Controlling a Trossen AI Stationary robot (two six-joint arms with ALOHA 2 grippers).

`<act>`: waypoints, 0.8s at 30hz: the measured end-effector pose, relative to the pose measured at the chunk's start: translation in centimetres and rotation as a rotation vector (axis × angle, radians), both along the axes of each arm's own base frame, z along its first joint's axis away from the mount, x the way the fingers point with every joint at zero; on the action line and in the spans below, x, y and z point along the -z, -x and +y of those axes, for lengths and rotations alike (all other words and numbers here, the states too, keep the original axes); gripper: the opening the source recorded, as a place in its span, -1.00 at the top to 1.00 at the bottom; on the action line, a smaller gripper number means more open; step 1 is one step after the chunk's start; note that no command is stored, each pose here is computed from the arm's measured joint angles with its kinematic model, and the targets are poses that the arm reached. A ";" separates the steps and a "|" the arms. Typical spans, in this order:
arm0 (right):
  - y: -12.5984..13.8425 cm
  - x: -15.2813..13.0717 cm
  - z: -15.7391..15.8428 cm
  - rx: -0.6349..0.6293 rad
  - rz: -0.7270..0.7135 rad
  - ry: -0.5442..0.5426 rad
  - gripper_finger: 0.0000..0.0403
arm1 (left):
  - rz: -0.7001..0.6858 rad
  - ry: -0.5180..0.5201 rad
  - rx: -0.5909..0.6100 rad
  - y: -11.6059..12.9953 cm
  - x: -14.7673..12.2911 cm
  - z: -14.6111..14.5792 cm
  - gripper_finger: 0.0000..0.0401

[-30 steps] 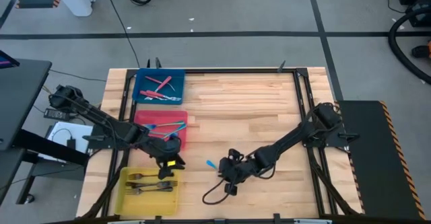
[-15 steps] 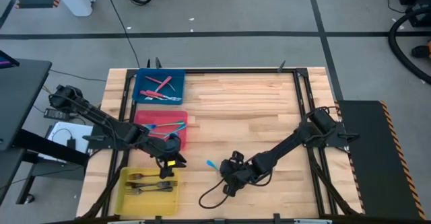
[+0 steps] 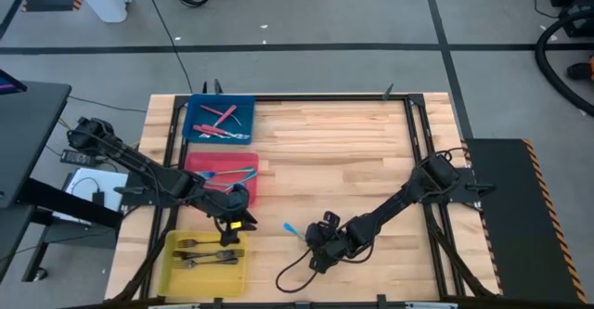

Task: Sort silverware by color (type)
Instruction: Put the light blue fork into the red bin

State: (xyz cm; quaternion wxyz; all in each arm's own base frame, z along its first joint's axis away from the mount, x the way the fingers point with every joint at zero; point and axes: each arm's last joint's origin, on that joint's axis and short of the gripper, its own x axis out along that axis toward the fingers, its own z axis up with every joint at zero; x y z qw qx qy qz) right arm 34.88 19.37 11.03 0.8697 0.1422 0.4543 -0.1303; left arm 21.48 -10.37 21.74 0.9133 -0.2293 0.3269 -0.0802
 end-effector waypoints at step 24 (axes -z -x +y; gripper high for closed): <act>-0.7 -2.1 -4.3 0.016 0.013 0.182 0.96 | -0.038 -0.097 -0.063 -0.1 0.0 0.3 0.51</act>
